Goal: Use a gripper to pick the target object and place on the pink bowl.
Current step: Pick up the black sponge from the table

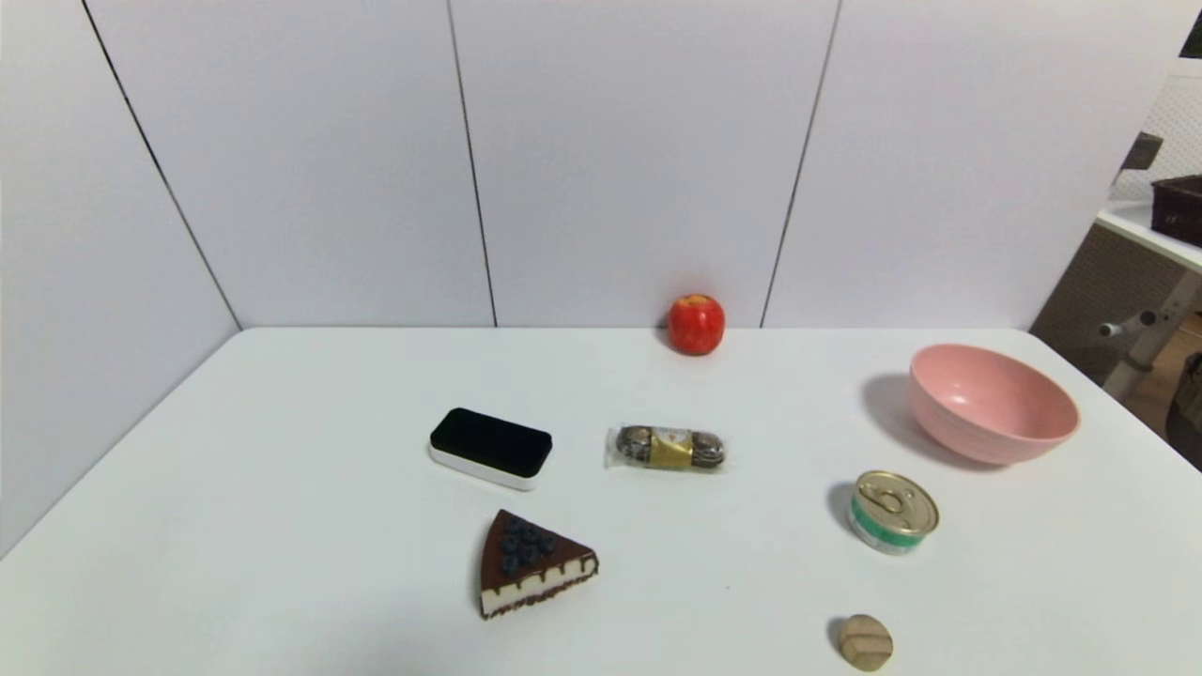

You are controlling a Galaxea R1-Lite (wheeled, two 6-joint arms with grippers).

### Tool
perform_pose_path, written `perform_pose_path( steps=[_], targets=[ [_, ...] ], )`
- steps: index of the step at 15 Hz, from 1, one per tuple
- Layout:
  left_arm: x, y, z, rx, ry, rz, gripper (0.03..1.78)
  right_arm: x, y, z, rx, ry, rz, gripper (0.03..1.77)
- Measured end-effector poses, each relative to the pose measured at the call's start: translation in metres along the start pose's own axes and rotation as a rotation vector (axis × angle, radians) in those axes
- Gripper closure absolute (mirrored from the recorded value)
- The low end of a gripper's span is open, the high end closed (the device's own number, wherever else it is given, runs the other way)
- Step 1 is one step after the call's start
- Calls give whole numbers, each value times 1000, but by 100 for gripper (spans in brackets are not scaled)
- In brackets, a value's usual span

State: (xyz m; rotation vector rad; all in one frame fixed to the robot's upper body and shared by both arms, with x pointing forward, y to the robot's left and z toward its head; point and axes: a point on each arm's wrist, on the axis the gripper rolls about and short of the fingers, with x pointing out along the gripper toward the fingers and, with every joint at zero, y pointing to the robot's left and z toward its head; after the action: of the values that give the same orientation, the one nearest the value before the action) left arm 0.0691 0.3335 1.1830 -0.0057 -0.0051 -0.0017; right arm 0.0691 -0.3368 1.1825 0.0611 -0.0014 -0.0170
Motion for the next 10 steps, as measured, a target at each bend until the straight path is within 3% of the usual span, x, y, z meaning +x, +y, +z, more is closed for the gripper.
perform_pose_path(
  steps=[3,5,8,10],
  targets=[
    [0,0,0,0,0,0,12,1,0,6,0,-2,-1,10],
    [0,0,0,0,0,0,12,4,2,31,0,8,1,10],
    [0,0,0,0,0,0,12,25,8,116,-10,-9,56,10],
    [0,0,0,0,0,0,12,56,16,178,-51,-12,149,10]
  ],
)
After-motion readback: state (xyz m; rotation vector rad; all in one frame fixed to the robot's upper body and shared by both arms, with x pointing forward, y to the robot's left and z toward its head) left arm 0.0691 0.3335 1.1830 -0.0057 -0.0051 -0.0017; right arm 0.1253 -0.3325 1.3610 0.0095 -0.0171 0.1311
